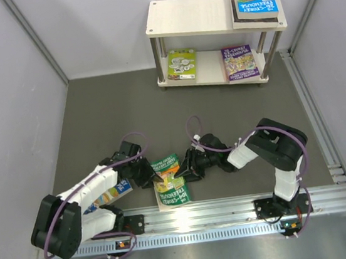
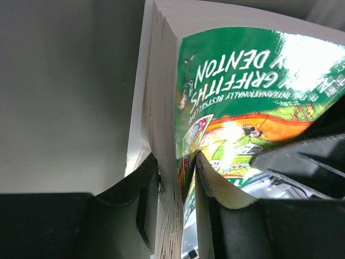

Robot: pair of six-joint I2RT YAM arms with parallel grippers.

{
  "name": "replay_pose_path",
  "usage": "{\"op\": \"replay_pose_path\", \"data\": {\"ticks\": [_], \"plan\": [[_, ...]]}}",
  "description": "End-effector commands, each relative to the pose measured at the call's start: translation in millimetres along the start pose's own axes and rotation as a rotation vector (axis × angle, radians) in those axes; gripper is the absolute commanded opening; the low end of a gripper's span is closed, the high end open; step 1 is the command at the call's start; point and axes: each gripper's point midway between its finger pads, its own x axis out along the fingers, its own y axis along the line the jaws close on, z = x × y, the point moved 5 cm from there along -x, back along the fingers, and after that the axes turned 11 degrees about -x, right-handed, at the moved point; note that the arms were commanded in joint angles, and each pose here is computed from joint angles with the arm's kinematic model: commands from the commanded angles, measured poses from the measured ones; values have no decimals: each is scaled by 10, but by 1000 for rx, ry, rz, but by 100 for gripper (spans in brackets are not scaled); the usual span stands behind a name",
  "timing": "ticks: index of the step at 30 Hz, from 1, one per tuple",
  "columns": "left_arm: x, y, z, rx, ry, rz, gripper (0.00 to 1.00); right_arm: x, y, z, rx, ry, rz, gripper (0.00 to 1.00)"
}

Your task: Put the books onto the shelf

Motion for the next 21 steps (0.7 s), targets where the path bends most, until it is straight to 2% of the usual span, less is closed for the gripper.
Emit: {"op": "replay_pose_path", "data": {"ticks": [1,3,5,6,7,8,10,11,12,13,21], "plan": [[117,97,191,-36,-100,8,0,-29,518,-71,-64,13,215,37],[110,107,213,-40,-102,13,0,-43,511,-82,-62,12,210,33],[111,92,217,-34,-98,11,0,-38,533,-80,-76,16,210,24],[110,79,206,-23,-83,6,3,-38,562,-72,-83,15,215,12],[103,64,208,-16,-80,5,11,-41,571,-66,-93,16,216,6],[80,35,215,-12,-76,8,36,-37,595,-56,-97,18,213,0],[18,0,229,15,-92,6,59,-82,699,-34,-129,11,232,0],[-44,-13,234,23,-100,19,89,-115,702,1,-124,2,223,0],[-89,-25,261,30,-131,25,96,-192,808,22,-145,-16,243,0],[-145,-62,272,37,-147,12,98,-242,845,55,-156,-34,247,0],[-664,-502,309,88,-260,-170,98,-833,1424,354,-186,-212,361,0]]}}
